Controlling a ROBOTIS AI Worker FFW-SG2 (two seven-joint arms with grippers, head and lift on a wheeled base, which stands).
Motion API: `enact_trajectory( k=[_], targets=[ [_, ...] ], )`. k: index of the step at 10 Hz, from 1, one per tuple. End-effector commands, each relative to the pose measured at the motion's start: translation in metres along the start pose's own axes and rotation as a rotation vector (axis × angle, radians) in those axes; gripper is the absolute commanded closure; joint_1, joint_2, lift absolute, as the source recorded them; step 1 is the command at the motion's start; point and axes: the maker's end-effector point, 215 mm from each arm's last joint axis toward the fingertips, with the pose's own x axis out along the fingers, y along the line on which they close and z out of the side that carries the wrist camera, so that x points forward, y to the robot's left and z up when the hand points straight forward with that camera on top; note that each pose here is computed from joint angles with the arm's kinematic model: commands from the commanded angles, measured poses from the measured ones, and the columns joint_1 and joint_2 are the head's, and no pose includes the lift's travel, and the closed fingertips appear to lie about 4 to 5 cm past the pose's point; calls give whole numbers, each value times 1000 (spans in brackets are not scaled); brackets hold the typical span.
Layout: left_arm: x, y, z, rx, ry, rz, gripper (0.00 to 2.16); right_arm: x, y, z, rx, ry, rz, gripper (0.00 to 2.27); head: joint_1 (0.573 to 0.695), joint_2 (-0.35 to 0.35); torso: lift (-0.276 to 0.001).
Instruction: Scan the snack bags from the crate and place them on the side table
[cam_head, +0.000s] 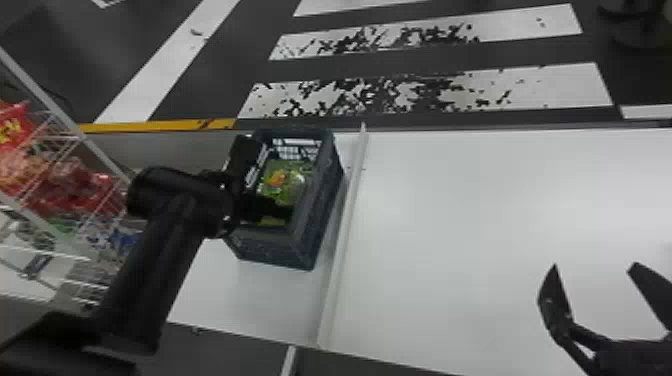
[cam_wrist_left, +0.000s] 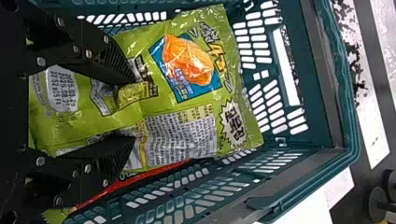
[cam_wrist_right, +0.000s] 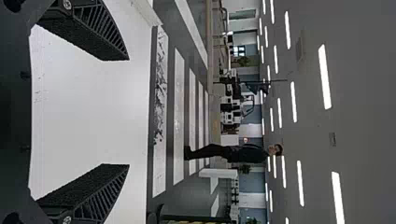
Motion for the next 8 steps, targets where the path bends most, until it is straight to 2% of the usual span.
enact_trajectory(
  k=[1,3,5,8],
  targets=[
    [-5,0,6,-77,-47,-27,2132,0,0,-1,1,2,-1,60,695,291,-50],
    [-13,2,11,-155,-101,-67,2132,0,-1,-3,2,7,-1,60,695,289,-50],
    [-26,5,17,-179,-166,-91,2132,0,-1,-3,2,7,-1,60,695,288,-50],
    [-56,14,27,-267,-263,-159,2132,2,-1,-4,1,11,-1,60,695,293,-50]
  ],
)
